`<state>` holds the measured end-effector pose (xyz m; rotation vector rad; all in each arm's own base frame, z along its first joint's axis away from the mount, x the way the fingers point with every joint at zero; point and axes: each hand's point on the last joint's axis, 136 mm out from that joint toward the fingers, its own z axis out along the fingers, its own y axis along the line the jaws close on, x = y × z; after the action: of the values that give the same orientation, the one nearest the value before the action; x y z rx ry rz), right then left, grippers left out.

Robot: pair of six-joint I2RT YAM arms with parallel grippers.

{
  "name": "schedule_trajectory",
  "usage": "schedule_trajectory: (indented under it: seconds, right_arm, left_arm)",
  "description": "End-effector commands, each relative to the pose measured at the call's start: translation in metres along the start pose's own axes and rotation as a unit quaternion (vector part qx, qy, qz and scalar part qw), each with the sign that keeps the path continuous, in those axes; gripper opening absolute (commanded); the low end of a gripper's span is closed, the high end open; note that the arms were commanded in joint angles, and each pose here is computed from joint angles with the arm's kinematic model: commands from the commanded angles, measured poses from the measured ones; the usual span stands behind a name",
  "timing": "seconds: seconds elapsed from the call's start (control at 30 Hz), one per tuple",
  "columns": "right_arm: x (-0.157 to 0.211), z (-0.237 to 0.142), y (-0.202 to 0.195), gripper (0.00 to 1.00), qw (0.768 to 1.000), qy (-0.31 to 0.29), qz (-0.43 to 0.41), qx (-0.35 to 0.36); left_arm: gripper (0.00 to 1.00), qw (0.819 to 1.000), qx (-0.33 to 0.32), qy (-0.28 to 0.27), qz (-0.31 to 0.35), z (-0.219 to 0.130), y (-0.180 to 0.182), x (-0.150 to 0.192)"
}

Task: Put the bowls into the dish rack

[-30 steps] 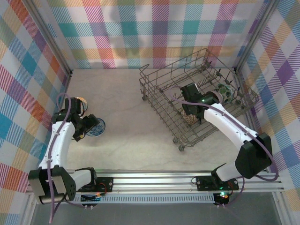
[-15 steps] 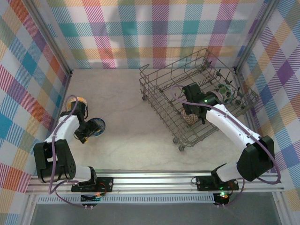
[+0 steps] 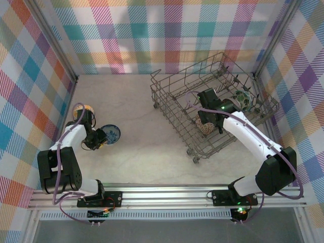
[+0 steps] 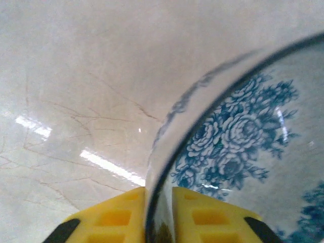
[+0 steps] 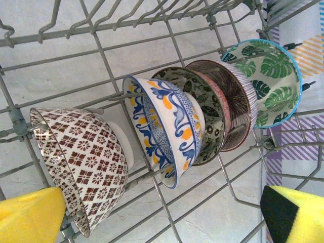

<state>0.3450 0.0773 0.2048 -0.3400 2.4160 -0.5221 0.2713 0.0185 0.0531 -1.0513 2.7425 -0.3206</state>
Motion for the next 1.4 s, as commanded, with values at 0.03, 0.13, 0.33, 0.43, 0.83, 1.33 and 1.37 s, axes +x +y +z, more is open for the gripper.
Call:
schedule_trajectory:
  seconds: [0.03,0.13,0.33,0.43,0.83,1.33,1.37]
  right_arm:
    - [-0.011,-0.013,-0.012,0.99,1.000,-0.010,0.029,0.006]
    - [-0.016,-0.021,-0.017,0.99,0.999,-0.017,0.043,0.004]
    - [-0.030,-0.046,-0.018,0.98,0.996,-0.036,0.080,-0.032]
    - [-0.048,-0.073,0.001,0.94,0.990,-0.064,0.081,-0.096]
    - [-0.106,-0.173,0.084,0.83,0.947,-0.163,0.020,-0.277]
    - [-0.102,-0.149,0.089,0.60,0.957,-0.147,0.054,-0.243]
    - [-0.102,-0.146,0.087,0.57,0.959,-0.147,0.060,-0.234]
  left_arm:
    - [0.11,0.999,0.054,0.003,0.007,-0.007,-0.016,0.007]
    - [0.07,0.996,0.085,-0.020,0.030,-0.022,-0.038,0.012]
    - [0.03,0.976,0.153,-0.111,0.111,-0.087,-0.108,0.023]
    - [0.03,0.959,0.192,-0.148,0.144,-0.127,-0.145,0.027]
    - [0.01,0.891,0.243,-0.225,0.310,-0.205,-0.266,0.079]
    - [0.00,0.848,0.256,-0.260,0.384,-0.235,-0.307,0.127]
    - [0.01,0.848,0.257,-0.261,0.384,-0.236,-0.308,0.128]
